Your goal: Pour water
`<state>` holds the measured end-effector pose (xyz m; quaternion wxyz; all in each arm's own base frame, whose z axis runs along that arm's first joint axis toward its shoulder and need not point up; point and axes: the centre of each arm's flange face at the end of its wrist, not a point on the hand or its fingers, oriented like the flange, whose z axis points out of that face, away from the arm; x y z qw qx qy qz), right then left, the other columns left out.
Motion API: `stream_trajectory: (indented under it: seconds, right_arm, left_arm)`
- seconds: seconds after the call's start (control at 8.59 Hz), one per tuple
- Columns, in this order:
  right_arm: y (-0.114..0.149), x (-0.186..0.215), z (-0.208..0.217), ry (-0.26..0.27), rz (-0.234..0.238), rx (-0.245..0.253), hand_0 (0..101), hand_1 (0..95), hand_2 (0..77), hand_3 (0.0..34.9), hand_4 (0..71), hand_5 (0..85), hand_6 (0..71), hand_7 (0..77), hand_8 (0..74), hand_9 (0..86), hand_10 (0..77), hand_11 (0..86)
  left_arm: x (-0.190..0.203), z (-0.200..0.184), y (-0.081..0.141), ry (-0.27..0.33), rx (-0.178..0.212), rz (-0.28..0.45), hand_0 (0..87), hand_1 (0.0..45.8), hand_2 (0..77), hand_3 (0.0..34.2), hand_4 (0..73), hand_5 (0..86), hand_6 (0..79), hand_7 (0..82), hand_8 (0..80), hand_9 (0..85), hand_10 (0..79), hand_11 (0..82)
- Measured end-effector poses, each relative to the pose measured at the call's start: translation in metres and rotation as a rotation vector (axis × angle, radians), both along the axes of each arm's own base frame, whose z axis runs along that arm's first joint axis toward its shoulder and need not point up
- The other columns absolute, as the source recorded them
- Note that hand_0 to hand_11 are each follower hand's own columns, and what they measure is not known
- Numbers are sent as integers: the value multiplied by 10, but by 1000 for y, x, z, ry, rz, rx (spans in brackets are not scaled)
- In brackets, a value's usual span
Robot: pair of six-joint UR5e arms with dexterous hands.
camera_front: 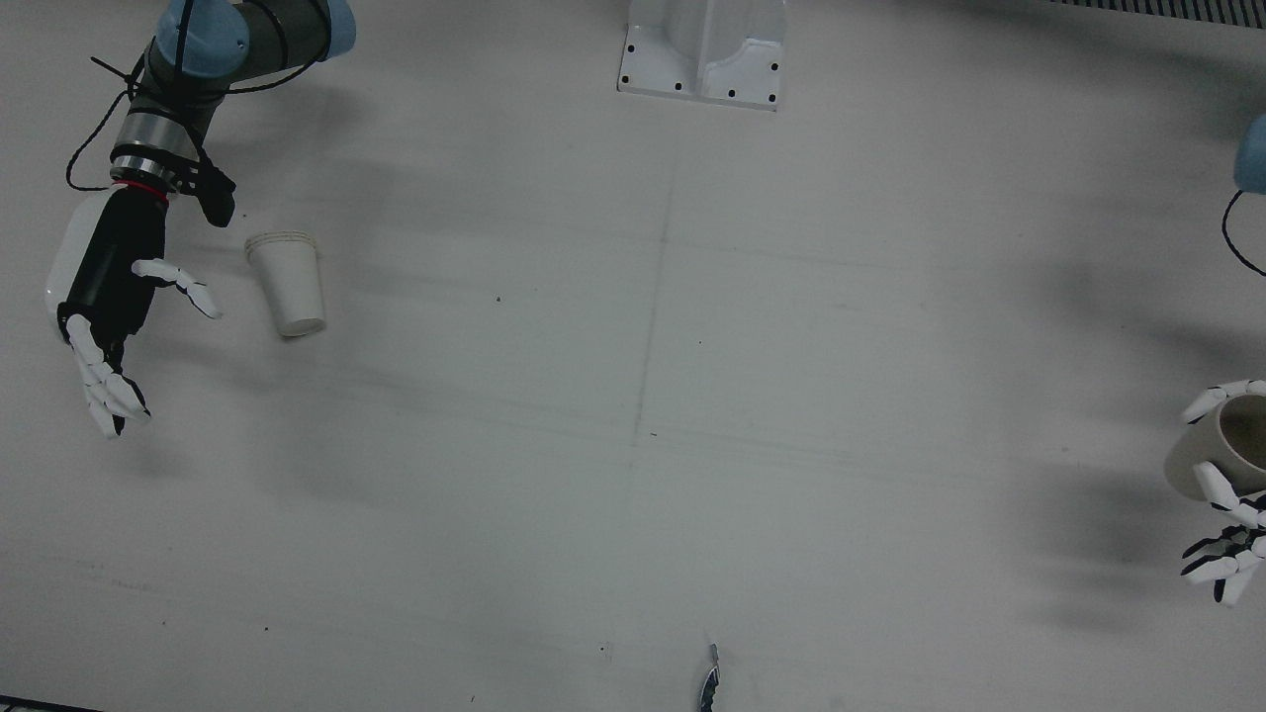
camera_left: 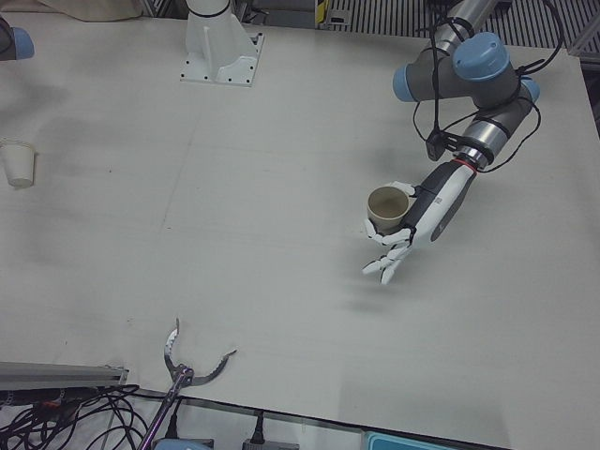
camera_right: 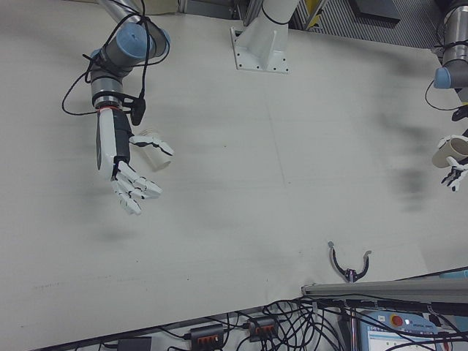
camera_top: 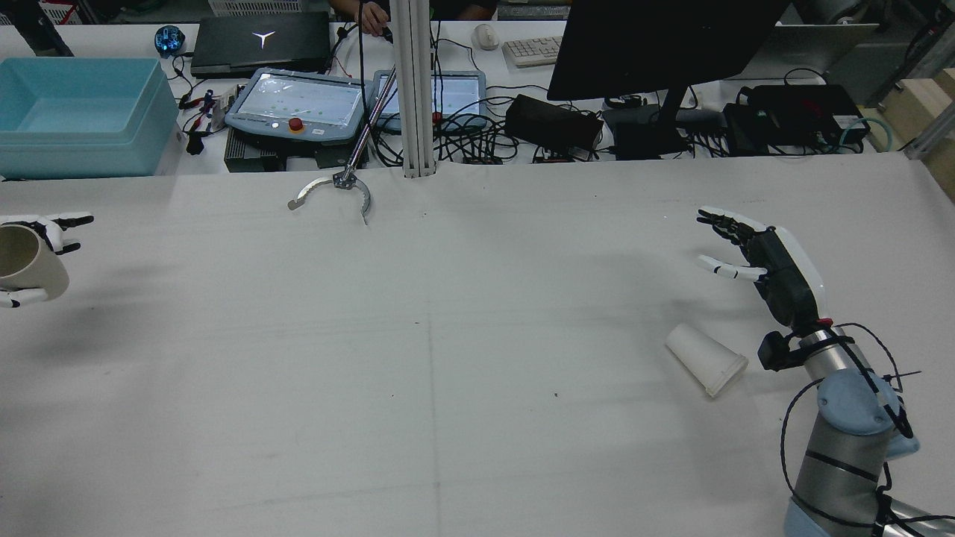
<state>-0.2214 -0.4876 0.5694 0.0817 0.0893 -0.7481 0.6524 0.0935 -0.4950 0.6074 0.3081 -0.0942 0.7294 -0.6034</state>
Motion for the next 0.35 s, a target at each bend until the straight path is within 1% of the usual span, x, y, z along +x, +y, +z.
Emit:
stream_trajectory:
  seconds: [0.12, 0.23, 0.35]
  right_arm:
    - [-4, 12, -15, -12, 13, 23, 510, 175, 224, 0, 371, 104, 355, 289, 158, 147, 87, 142]
    - [-4, 18, -19, -12, 16, 29, 516, 185, 229, 0, 311, 115, 365, 295, 131, 93, 82, 120]
    - [-2, 19, -17, -7, 13, 27, 525, 191, 240, 0, 355, 115, 387, 311, 131, 93, 55, 120]
  left_arm:
    - [-21, 41, 13, -12, -27, -33, 797, 213, 409, 0, 420, 475, 120, 136, 44, 11, 71, 147]
    - [-39, 92, 24, -22, -63, -62, 802, 207, 409, 0, 420, 475, 114, 136, 38, 11, 76, 147]
    - [-50, 141, 35, -31, -95, -79, 802, 207, 409, 0, 420, 475, 114, 136, 38, 11, 71, 147]
